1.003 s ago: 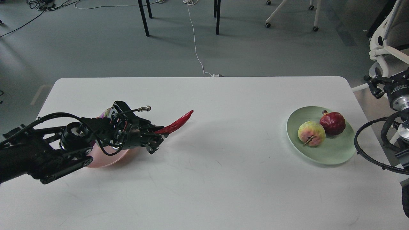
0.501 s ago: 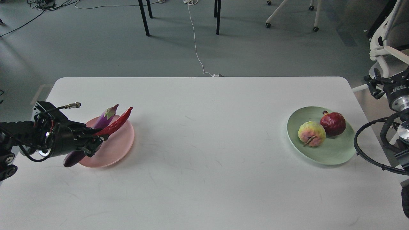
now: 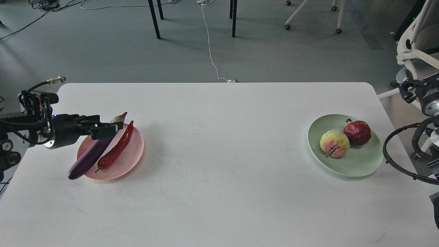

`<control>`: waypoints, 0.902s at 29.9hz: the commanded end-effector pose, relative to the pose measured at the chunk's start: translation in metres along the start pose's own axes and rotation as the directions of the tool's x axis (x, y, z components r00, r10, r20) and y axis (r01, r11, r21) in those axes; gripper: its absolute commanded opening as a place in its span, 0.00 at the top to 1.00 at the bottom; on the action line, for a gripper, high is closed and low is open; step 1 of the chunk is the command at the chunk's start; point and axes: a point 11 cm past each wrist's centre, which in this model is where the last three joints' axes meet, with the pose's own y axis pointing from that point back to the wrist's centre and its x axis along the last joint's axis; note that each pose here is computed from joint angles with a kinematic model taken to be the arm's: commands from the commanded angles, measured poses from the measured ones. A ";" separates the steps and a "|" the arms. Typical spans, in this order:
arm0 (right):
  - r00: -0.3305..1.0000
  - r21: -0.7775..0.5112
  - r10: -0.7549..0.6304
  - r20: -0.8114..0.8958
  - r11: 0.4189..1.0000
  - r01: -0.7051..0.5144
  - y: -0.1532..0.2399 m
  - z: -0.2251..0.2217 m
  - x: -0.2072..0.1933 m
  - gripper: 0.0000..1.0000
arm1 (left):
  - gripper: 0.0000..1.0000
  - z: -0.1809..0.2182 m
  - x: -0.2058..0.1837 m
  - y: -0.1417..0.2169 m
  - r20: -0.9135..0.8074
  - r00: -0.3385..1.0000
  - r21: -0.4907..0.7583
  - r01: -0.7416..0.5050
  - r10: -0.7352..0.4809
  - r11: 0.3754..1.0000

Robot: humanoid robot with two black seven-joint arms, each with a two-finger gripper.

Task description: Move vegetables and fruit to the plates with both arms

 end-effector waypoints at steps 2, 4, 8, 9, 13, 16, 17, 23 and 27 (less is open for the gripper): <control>1.000 0.013 -0.023 -0.001 1.000 0.023 -0.008 -0.010 -0.012 0.01 | 0.02 0.040 0.057 -0.020 -0.229 0.960 -0.129 -0.196 0.164 0.972; 0.999 0.016 -0.032 -0.007 0.999 0.032 -0.011 -0.014 -0.016 0.01 | 0.02 0.051 0.086 -0.027 -0.265 0.942 -0.154 -0.253 0.207 0.955; 0.999 0.042 -0.022 -0.029 0.999 0.023 -0.010 -0.033 -0.007 0.01 | 0.02 0.061 0.113 -0.047 -0.494 0.831 -0.172 -0.382 0.256 0.908; 1.000 0.047 -0.020 -0.024 0.999 0.021 -0.009 -0.033 -0.006 0.01 | 0.02 0.058 0.119 -0.048 -0.572 0.777 -0.163 -0.423 0.264 0.891; 1.000 0.063 -0.003 -0.014 0.998 0.004 -0.007 -0.036 0.000 0.01 | 0.02 0.053 0.127 -0.061 -0.849 0.485 -0.110 -0.550 0.209 0.828; 1.000 0.075 0.002 -0.006 0.997 -0.002 -0.008 -0.045 0.002 0.01 | 0.02 0.043 0.131 -0.068 -0.960 0.235 -0.031 -0.622 0.149 0.782; 1.000 0.076 0.001 -0.008 0.997 0.000 -0.008 -0.047 0.001 0.01 | 0.02 0.040 0.132 -0.068 -0.975 0.181 -0.017 -0.638 0.129 0.770; 0.999 0.059 -0.043 0.006 0.997 0.042 -0.022 -0.058 -0.022 0.01 | 0.02 0.005 0.119 -0.050 -0.983 -0.161 0.059 -0.725 -0.086 0.687; 0.998 0.050 -0.054 0.017 0.997 0.053 -0.024 -0.053 -0.028 0.01 | 0.02 -0.021 0.103 -0.046 -0.952 -0.282 0.143 -0.748 -0.116 0.648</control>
